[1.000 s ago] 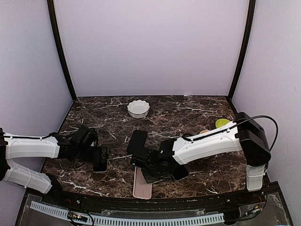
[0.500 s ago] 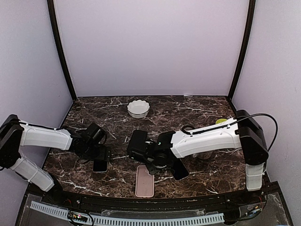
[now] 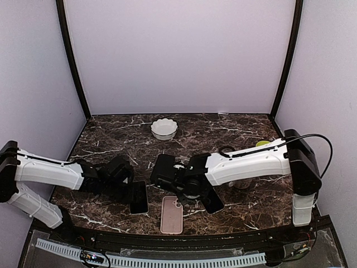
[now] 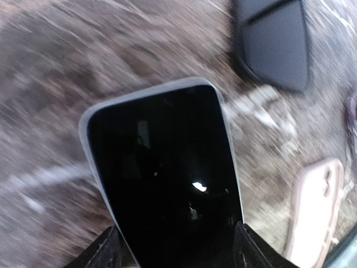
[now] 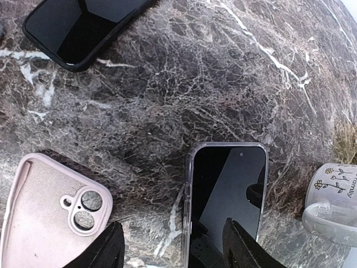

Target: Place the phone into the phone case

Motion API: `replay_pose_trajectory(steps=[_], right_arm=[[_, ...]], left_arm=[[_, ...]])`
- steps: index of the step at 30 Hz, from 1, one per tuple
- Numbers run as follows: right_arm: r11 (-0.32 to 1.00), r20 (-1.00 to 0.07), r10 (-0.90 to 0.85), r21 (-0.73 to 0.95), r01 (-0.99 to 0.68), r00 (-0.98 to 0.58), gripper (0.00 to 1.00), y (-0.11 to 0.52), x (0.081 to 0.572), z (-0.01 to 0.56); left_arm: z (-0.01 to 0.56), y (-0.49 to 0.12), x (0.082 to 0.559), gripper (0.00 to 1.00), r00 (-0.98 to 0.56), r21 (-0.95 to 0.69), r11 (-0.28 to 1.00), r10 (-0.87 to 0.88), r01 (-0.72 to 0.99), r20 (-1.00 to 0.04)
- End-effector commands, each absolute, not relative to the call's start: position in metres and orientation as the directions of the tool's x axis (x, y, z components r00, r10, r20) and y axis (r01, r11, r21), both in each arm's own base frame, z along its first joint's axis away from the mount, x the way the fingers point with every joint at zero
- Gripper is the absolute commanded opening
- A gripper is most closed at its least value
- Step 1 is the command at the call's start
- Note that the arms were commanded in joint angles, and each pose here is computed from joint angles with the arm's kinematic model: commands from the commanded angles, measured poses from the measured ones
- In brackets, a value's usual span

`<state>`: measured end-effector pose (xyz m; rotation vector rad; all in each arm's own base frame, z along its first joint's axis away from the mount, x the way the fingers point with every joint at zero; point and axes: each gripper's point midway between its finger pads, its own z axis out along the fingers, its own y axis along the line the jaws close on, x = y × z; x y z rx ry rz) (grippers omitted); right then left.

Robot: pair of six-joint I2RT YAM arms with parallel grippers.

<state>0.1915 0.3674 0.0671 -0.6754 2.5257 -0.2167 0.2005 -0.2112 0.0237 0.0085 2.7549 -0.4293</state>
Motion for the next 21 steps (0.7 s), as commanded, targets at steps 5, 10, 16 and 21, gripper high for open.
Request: replay_pose_trajectory(steps=[5, 10, 16, 21], right_arm=[[0.877, -0.564, -0.406, -0.02, -0.48, -0.718, 0.64, 0.428, 0.19, 0.113], [0.818, -0.621, -0.366, 0.14, -0.558, -0.693, 0.76, 0.498, 0.197, 0.127], [0.827, -0.626, -0.356, 0.136, -0.546, -0.694, 0.94, 0.551, 0.218, 0.116], [0.851, -0.621, -0.333, 0.126, -0.511, -0.709, 0.96, 0.565, 0.227, 0.092]], left_arm=[[0.034, -0.227, 0.153, 0.71, -0.979, -0.385, 0.923, -0.07, 0.009, -0.191], [0.073, -0.219, 0.159, 0.75, -0.954, -0.41, 0.911, -0.076, 0.051, -0.289], [0.12, -0.145, 0.203, 0.98, -0.837, -0.3, 0.954, -0.154, 0.012, -0.525], [0.134, -0.108, 0.234, 0.99, -0.79, -0.239, 0.971, -0.16, -0.018, -0.592]])
